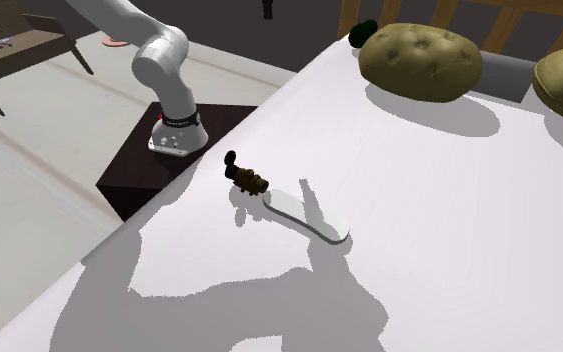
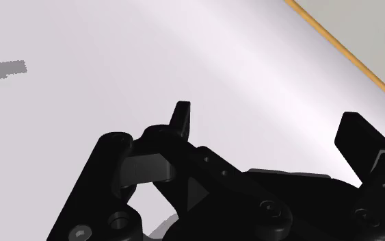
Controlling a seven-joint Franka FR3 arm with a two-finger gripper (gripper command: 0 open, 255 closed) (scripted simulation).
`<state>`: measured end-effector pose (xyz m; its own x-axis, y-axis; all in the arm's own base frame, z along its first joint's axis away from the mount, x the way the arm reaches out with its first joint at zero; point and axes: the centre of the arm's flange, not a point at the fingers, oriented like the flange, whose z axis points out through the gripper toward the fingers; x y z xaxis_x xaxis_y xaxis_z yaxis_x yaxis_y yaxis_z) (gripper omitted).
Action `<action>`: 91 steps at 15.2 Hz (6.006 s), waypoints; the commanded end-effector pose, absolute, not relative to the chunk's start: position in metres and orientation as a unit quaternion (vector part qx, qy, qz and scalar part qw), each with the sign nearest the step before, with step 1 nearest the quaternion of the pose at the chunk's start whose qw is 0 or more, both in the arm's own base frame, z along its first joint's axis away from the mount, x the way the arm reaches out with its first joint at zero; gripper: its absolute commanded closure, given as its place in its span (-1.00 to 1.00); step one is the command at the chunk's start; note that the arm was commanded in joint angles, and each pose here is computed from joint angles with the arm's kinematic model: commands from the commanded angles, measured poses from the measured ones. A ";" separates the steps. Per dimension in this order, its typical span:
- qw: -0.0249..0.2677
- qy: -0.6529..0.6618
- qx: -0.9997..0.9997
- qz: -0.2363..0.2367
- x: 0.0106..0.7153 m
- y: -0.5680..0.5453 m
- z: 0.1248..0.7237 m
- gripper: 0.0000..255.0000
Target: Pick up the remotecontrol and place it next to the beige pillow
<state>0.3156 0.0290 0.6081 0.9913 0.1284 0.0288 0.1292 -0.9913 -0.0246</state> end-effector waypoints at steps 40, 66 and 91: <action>-0.008 0.185 -0.983 -0.003 0.442 -0.405 0.383 -1.00; -0.009 0.196 -0.981 -0.002 0.443 -0.427 0.334 1.00; -0.009 0.196 -0.980 -0.002 0.443 -0.427 0.460 1.00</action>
<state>0.4432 -0.4264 0.4549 0.9229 -0.3849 0.0081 -0.3850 -0.9228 0.0174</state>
